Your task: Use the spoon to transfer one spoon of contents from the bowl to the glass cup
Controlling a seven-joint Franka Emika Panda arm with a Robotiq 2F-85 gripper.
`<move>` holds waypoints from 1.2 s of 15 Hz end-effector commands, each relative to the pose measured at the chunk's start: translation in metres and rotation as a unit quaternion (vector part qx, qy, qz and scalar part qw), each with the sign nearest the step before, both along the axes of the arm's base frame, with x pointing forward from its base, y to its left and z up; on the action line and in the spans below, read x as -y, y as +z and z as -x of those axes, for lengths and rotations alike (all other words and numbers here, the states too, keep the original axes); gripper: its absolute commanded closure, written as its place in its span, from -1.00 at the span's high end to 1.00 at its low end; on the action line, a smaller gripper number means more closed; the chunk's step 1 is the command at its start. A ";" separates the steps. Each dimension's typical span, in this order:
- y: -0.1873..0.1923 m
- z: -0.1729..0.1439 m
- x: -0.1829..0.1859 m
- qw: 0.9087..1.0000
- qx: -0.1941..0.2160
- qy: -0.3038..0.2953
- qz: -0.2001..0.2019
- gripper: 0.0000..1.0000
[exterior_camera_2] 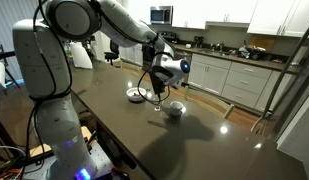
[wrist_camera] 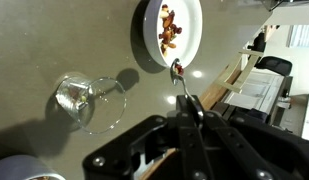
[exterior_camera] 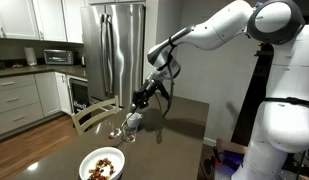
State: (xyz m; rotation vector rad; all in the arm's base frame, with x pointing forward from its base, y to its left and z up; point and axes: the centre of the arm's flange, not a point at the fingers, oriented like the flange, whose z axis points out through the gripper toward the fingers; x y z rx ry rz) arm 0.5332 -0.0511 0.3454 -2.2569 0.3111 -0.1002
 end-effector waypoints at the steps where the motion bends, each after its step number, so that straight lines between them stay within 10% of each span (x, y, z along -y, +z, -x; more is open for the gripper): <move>1: 0.008 0.014 0.014 1.000 0.013 0.001 -0.010 -0.92; 18: 0.002 0.008 0.068 0.999 0.015 -0.044 -0.001 -0.92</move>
